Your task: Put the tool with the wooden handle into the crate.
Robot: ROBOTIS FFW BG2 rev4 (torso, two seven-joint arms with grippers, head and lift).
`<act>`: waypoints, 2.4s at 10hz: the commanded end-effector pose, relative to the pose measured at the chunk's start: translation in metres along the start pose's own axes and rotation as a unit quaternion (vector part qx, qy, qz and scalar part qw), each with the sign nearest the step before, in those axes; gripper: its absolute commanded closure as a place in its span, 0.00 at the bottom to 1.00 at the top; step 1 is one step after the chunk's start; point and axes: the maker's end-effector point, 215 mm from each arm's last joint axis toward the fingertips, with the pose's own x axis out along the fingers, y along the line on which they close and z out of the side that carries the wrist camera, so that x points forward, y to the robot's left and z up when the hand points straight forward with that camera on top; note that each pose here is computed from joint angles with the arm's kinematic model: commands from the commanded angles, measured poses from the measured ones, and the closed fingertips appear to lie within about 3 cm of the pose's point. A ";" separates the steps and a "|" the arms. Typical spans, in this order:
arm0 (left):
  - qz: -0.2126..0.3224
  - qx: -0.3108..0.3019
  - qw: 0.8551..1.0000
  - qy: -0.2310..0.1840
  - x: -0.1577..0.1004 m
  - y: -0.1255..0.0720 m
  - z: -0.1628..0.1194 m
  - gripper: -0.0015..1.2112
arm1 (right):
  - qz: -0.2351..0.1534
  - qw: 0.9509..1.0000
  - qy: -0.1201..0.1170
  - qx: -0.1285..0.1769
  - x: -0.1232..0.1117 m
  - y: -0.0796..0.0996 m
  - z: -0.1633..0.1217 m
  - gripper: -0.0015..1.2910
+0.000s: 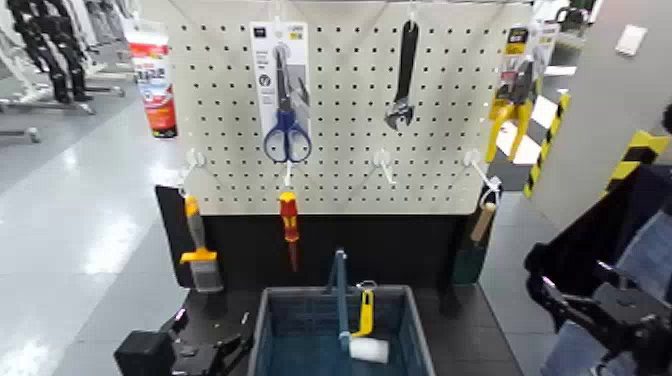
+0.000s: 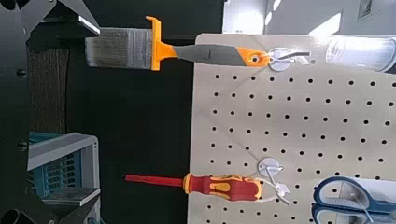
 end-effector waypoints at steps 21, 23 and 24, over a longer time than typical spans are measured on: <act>-0.006 -0.009 1.000 -0.011 0.004 -0.003 0.001 0.09 | 0.150 0.989 0.013 -0.018 0.132 0.080 0.008 0.91; -0.006 -0.009 1.000 -0.012 0.004 -0.003 0.001 0.09 | 0.146 0.989 0.009 -0.020 0.132 0.082 0.011 0.96; -0.005 -0.010 1.000 -0.011 0.003 -0.003 0.000 0.09 | 0.147 0.989 0.009 -0.019 0.132 0.083 0.012 0.96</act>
